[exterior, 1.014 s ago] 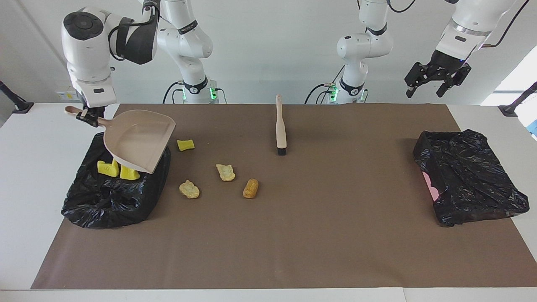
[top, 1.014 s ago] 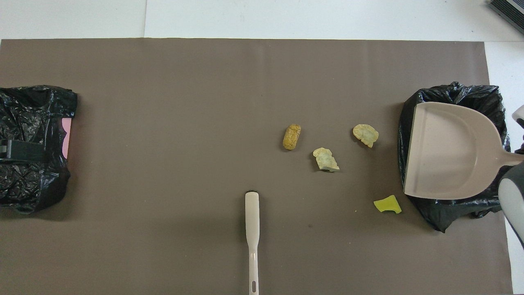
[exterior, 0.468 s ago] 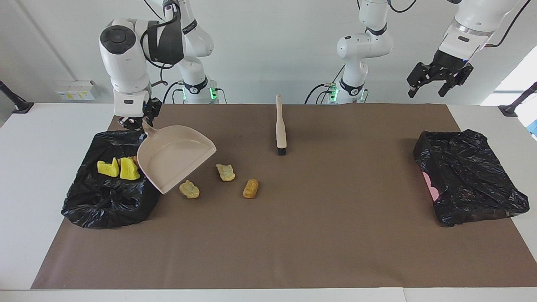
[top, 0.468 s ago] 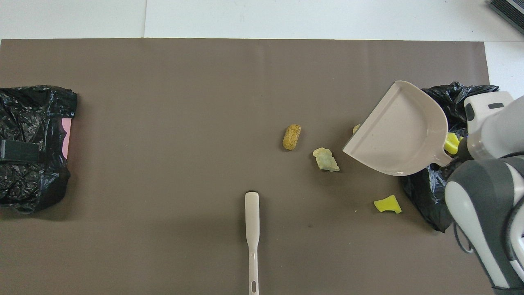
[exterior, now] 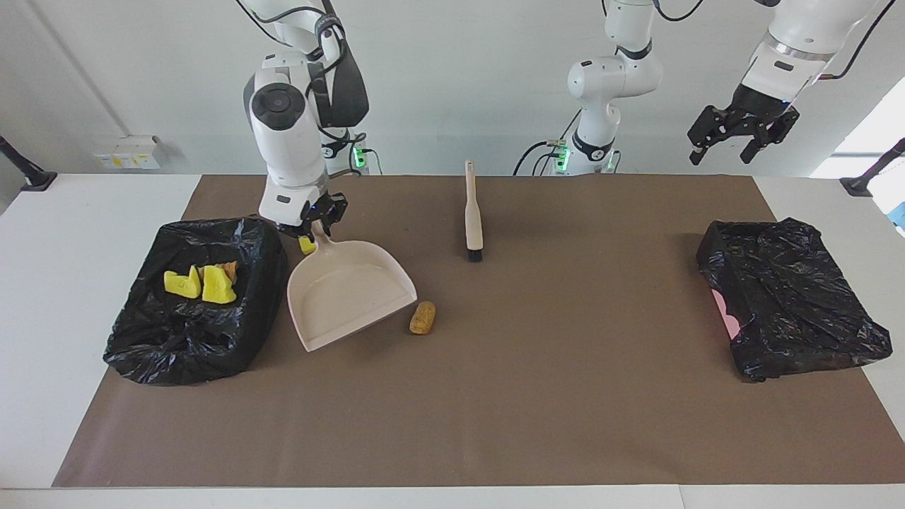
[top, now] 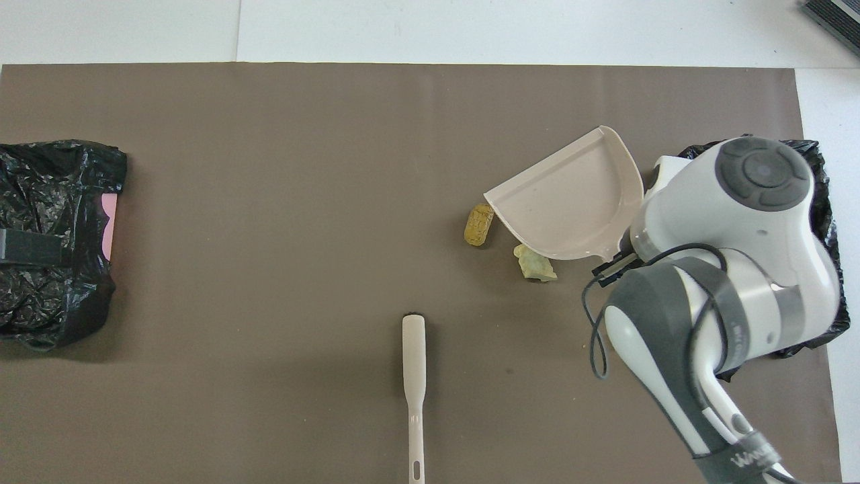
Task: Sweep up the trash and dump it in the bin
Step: 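Bring the dustpan back and set it on the mat with the right gripper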
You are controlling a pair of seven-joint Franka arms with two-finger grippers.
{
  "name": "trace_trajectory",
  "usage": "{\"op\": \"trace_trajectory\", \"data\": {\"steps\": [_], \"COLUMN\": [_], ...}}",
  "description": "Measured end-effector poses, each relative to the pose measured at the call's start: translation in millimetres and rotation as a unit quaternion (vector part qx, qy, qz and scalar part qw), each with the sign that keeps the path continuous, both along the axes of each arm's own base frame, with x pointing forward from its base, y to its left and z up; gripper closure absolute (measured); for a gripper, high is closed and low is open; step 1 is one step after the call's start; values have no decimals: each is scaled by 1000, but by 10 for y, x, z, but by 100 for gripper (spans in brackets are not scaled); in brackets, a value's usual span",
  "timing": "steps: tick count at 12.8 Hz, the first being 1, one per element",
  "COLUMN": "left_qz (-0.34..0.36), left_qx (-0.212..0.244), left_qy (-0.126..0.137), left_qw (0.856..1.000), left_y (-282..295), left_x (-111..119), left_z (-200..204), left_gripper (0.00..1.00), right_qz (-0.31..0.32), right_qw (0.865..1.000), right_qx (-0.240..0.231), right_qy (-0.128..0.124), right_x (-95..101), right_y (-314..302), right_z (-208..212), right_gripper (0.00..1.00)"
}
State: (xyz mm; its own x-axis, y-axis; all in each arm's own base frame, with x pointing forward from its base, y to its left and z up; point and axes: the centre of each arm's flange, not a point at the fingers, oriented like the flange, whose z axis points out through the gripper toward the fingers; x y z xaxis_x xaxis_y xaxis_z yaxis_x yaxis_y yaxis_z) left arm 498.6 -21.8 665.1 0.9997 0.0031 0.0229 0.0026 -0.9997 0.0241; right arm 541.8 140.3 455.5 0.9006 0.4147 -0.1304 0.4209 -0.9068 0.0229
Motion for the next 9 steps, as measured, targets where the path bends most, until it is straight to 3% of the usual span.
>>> {"op": "trace_trajectory", "data": {"steps": [5, 9], "left_qz": [0, 0], "left_qx": [0, 0], "left_qy": [2, 3], "left_qw": [1000, 1000], "left_y": [1, 1], "left_x": [-2, -2], "left_z": [-17, -25], "left_gripper": [0, 0], "right_qz": [-128, -205], "right_qw": [991, 977], "right_qx": [28, 46], "right_qy": [-24, -21], "right_x": [110, 328], "right_y": [1070, 1845], "right_z": [-174, -356], "right_gripper": [69, 69]}}
